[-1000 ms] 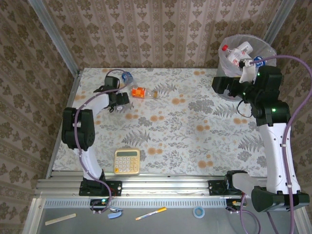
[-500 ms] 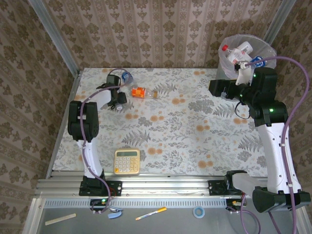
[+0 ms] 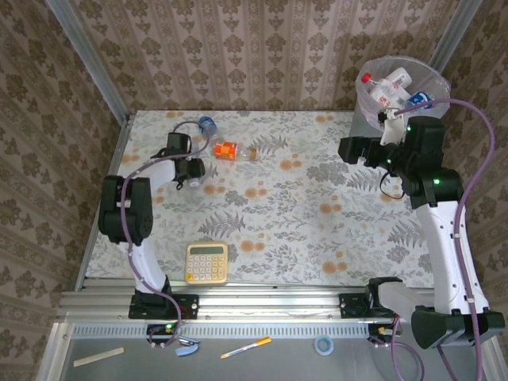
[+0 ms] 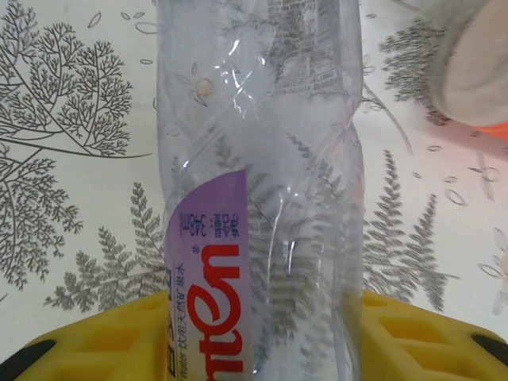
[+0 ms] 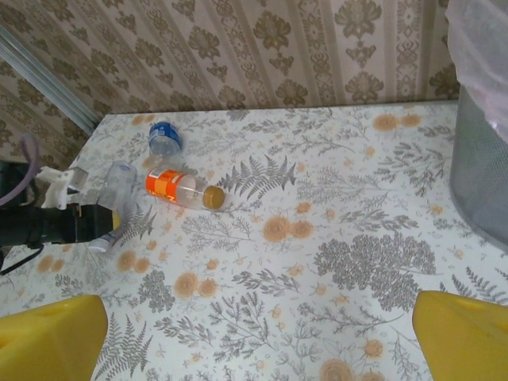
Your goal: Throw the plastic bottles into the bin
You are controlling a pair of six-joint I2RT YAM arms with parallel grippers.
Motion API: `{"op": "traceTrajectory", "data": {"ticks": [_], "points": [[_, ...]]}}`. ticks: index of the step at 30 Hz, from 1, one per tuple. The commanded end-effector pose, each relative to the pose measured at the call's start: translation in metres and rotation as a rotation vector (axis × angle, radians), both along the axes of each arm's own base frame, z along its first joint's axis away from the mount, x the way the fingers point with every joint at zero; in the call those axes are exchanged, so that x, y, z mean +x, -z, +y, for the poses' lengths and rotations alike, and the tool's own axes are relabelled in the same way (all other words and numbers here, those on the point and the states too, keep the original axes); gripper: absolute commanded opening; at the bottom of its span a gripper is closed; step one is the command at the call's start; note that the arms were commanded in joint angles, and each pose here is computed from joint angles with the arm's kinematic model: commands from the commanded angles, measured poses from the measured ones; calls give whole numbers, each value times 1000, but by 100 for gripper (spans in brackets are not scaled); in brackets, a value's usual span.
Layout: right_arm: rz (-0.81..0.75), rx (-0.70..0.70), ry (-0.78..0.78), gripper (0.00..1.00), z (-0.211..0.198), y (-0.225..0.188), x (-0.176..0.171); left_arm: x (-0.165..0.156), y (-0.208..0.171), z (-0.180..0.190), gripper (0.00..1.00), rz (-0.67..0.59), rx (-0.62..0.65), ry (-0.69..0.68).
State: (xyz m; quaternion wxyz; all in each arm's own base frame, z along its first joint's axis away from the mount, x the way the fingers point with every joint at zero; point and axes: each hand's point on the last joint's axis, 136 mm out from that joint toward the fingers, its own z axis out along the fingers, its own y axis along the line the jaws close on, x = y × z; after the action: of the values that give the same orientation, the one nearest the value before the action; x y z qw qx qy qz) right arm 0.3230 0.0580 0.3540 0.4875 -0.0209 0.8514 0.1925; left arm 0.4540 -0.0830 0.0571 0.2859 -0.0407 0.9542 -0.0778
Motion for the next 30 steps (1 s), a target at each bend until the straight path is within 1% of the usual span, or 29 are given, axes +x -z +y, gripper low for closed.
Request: {"op": "traceTrajectory", "data": {"ticks": [1, 7, 12, 16, 17, 18, 23, 30], "points": [[-44, 5, 17, 100, -1, -7, 0, 9, -49, -21, 38, -181, -70, 87], [-38, 12, 12, 100, 0, -5, -2, -9, -102, -57, 34, -346, -120, 219], [-33, 44, -5, 100, 5, -3, -3, -38, -155, -105, 32, -503, -186, 388], [-27, 92, -37, 100, 13, -1, -3, -67, -192, -150, 32, -596, -223, 556], [-28, 106, -46, 100, 15, -2, -2, -71, -200, -157, 32, -616, -224, 585], [-28, 120, -55, 100, 17, -2, -2, -85, -208, -177, 32, -626, -243, 648], [-22, 169, -93, 100, 26, -3, -2, -115, -227, -220, 32, -655, -307, 796], [9, 206, -122, 100, 33, 3, -5, -142, -235, -259, 32, -672, -349, 918]]}}
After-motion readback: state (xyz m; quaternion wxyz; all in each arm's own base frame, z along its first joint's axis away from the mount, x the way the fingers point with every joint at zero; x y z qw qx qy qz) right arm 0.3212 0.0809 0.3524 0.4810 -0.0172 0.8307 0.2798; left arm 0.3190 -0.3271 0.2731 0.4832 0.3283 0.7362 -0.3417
